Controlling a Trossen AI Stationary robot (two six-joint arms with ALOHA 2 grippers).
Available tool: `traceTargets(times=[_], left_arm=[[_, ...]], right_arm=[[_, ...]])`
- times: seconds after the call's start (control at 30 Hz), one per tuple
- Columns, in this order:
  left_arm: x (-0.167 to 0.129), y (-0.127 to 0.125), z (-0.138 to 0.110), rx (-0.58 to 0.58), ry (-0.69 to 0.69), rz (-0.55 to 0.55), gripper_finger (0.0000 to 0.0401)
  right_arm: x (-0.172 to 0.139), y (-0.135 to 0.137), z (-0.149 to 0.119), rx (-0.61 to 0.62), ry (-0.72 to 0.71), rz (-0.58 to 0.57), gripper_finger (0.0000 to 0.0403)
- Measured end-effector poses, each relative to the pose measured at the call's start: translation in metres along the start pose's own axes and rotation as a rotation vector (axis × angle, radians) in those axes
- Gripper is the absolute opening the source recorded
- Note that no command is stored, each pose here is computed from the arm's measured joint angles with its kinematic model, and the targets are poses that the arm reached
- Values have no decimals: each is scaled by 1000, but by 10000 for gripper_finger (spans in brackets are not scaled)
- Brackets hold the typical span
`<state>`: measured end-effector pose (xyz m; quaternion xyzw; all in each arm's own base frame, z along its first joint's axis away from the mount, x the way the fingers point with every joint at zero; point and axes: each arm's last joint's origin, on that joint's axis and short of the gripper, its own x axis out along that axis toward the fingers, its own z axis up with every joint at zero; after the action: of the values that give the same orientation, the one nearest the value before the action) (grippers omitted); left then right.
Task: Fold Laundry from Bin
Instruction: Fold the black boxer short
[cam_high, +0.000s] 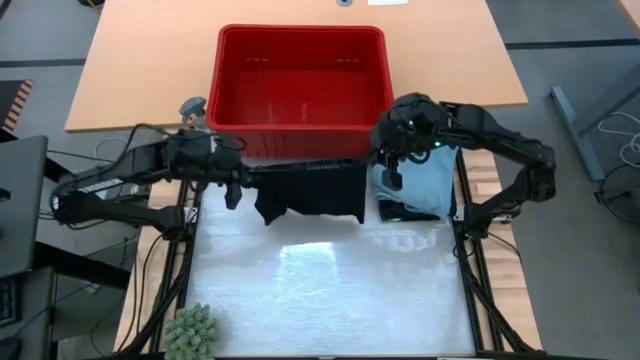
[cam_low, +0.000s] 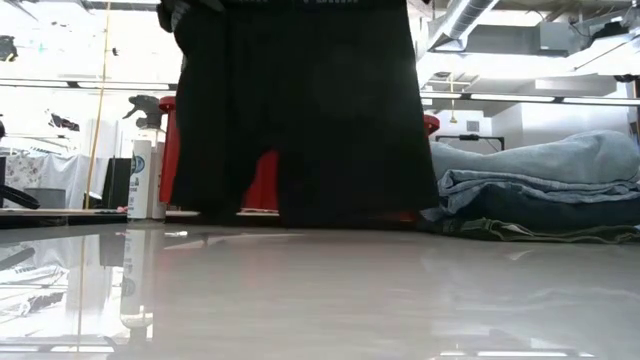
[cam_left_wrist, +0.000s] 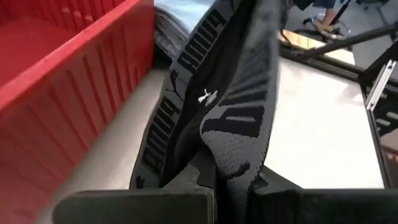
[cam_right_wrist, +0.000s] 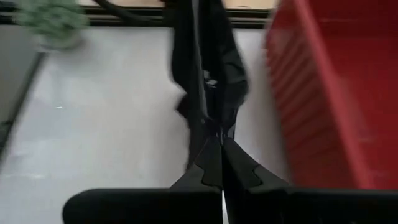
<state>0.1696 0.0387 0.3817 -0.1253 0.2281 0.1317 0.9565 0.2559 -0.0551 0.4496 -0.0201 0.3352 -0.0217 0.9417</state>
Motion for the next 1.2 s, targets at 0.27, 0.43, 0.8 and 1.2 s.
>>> traceTargets(times=[0.27,0.43,0.8,1.2], left_arm=[[-10,-6,32,26,20,13,0],[-3,-7,33,28,117,25,0],[19,-2,8,156,490,56,0],[41,1,-2,91,652,121,0]], right_arm=[[-6,-4,2,-25,15,-136,18],[-7,-8,-2,-44,68,-236,18],[-8,-13,-9,-67,145,-249,18],[-8,-13,-13,-98,186,-239,18]])
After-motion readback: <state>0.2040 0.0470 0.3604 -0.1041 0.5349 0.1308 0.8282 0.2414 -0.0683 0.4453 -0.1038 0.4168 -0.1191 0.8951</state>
